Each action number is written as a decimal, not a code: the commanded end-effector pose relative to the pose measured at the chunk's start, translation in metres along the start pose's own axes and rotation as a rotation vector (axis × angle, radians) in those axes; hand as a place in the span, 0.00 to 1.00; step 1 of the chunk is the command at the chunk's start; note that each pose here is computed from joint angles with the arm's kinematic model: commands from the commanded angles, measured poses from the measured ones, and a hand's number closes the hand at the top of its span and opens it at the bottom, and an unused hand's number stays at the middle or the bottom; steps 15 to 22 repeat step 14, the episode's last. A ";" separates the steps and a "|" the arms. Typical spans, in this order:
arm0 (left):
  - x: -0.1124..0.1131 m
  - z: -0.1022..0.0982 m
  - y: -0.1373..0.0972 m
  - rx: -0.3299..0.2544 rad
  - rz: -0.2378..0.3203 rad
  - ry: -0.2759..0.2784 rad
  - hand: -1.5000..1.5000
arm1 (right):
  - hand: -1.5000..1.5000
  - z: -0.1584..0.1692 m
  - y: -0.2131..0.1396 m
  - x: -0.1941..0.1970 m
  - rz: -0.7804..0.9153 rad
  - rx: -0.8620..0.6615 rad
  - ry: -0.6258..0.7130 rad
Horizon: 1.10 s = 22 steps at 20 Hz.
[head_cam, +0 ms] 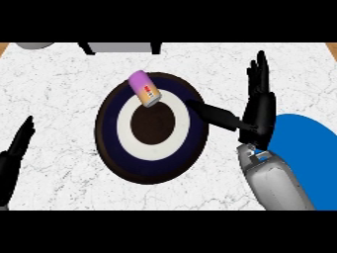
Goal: Pick the can from the plate and place it in the plate
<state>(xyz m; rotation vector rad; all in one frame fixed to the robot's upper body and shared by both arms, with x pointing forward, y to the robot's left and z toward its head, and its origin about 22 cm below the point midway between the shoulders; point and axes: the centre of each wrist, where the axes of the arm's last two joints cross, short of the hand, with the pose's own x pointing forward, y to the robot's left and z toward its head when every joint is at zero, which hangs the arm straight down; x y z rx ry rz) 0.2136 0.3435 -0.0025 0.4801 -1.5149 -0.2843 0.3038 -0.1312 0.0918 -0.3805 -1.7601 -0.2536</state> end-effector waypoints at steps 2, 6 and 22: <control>0.003 0.003 -0.015 0.018 0.000 -0.017 0.50 | 0.00 -0.007 -0.077 -0.037 -0.050 -0.046 -0.078; 0.013 0.009 -0.001 -0.013 -0.003 -0.008 0.50 | 0.00 0.010 -0.122 -0.060 -0.026 0.007 -0.115; -0.003 0.002 -0.001 -0.014 0.008 0.006 0.50 | 0.00 -0.011 -0.176 -0.094 -0.044 -0.023 -0.101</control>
